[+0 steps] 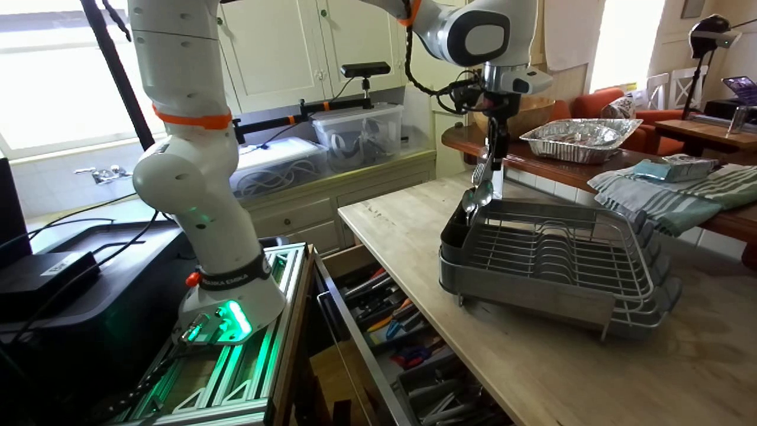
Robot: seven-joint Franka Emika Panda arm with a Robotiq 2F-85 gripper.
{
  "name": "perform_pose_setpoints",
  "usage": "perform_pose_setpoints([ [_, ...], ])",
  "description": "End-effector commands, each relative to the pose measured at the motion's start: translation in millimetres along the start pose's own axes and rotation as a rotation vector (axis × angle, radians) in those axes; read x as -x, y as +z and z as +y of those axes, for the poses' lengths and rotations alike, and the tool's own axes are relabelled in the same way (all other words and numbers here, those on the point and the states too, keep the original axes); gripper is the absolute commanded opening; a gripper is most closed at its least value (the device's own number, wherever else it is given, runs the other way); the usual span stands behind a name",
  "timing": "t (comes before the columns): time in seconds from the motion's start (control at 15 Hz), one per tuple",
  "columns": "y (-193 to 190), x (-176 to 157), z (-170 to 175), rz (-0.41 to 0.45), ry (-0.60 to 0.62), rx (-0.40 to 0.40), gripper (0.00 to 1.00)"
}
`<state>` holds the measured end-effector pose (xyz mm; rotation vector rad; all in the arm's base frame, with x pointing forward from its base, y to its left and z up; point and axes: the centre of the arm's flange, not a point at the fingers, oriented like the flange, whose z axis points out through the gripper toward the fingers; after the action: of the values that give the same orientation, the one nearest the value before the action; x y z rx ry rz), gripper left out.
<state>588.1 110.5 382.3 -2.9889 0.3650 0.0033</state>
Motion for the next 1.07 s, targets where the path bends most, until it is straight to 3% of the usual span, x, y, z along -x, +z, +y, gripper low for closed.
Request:
perform_pose_setpoints([
  [0.0,2,-4,-3,-0.018,-0.011,-0.011,0.30],
  [0.27,-6,-1,-2,-0.016,-0.013,-0.012,0.00],
  [0.4,-11,-1,1,-0.019,-0.019,-0.004,0.04],
  [0.47,-13,-1,3,-0.021,-0.021,0.002,0.00],
  [1.0,-46,24,2,-0.040,-0.058,0.063,0.02],
])
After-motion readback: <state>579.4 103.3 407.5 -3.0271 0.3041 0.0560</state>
